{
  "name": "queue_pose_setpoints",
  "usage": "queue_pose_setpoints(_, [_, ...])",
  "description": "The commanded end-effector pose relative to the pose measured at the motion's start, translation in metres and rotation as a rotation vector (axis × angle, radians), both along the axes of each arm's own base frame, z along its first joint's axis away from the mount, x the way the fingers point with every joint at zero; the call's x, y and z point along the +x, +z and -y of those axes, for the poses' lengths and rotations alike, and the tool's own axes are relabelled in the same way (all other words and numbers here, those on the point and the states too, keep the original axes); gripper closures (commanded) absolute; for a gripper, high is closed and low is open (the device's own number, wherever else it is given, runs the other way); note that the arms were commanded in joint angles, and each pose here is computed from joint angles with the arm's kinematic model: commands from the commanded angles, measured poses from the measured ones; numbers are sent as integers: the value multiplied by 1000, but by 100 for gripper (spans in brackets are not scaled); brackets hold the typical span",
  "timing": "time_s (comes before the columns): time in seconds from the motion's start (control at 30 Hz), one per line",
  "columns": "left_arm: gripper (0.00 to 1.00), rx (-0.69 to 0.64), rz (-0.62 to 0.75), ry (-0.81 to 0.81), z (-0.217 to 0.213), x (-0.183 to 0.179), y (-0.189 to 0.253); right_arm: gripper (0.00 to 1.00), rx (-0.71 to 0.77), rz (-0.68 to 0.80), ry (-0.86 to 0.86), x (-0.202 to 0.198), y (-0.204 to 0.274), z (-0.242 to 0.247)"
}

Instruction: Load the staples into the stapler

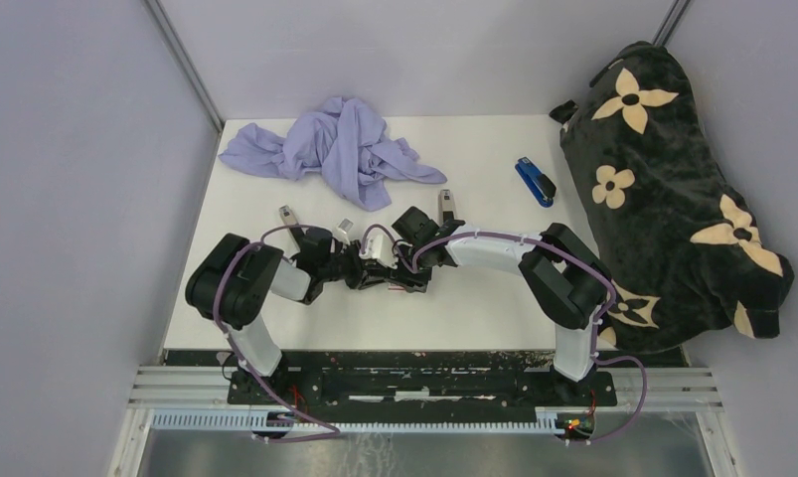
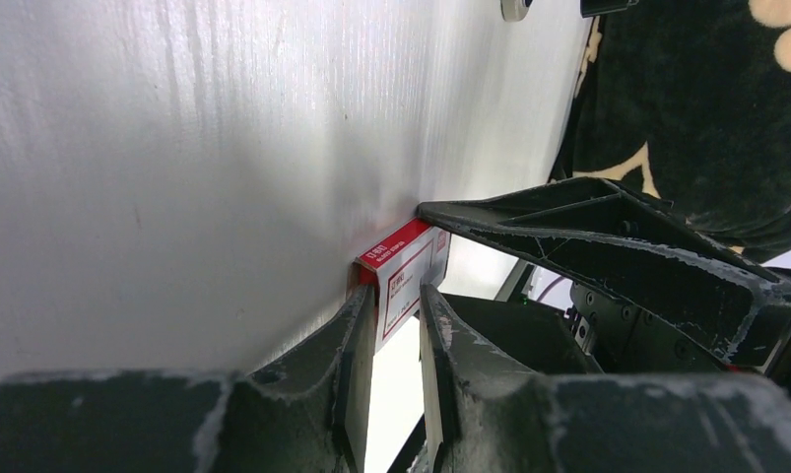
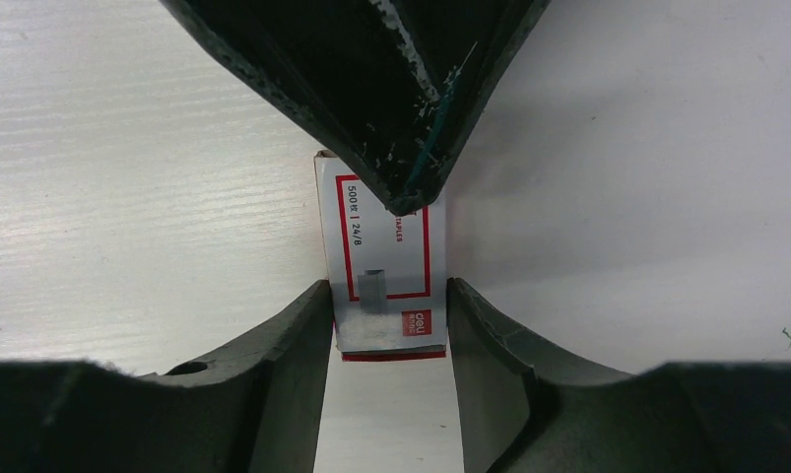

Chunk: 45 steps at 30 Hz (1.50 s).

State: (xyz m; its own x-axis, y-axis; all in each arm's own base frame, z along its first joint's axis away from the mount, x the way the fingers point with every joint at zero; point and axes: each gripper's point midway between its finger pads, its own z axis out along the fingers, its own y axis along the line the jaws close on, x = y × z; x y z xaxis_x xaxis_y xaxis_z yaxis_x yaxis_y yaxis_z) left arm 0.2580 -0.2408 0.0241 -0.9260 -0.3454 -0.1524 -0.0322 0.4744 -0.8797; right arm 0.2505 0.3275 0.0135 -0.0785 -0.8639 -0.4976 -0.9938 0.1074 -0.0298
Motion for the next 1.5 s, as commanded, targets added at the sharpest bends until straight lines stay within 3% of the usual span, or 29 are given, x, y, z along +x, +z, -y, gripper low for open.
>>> queue_pose_setpoints(0.0, [70,-52,18,-20,6,-3,9,49,-68,-50,26,-13,-31,10])
queue_pose_setpoints(0.83, [69,-183,4,8,5,-11,16,50,-19,-70,67,-14,-40,-3])
queue_pose_setpoints(1.23, [69,-179,-15,13,3,-10,5,50,-10,-67,68,-11,-42,-6])
queue_pose_setpoints(1.47, [55,-152,-12,86,-18,-1,6,51,2,-60,47,-6,-36,-4])
